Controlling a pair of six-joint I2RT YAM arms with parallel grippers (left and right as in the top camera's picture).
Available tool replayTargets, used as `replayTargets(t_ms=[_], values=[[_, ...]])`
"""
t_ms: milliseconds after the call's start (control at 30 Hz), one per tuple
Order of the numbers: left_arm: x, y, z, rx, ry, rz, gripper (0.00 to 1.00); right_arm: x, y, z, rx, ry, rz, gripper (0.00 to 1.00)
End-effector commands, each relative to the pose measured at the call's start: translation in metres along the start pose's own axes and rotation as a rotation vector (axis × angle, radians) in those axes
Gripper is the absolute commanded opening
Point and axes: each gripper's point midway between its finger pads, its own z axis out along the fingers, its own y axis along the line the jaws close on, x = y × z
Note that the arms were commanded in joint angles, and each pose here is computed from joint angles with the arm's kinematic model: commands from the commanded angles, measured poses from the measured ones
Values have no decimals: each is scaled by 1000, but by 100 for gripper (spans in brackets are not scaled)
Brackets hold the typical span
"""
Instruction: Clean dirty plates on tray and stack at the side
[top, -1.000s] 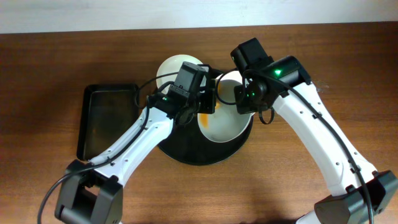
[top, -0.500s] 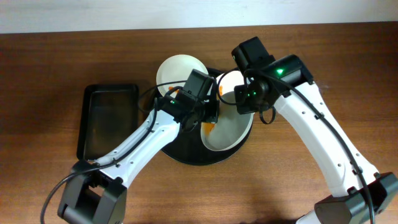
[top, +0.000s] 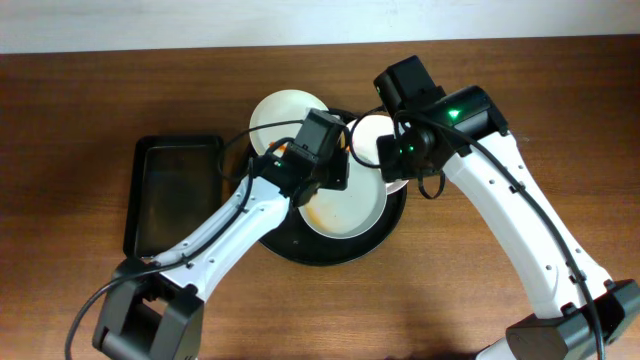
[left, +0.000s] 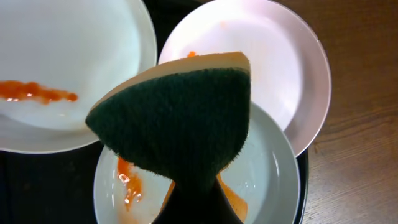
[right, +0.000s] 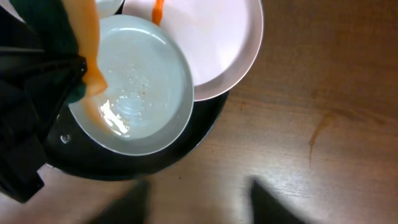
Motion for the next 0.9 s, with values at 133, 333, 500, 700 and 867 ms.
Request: replayTargets(t_ms=[133, 333, 500, 700, 867], values=[[9, 48, -1, -21, 104, -62, 1, 10, 13, 23, -66, 50, -12, 96], [10, 60, -3, -26, 121, -88, 1, 19, 18, 99, -69, 28, -62, 53], [11, 60, -3, -28, 127, -89, 1, 0, 4, 137, -149, -81, -88, 55], [11, 60, -3, -29, 128, -89, 1, -13, 1, 160, -463, -70, -70, 52], [11, 60, -3, -28, 128, -89, 1, -6, 11, 176, -536, -33, -99, 46]])
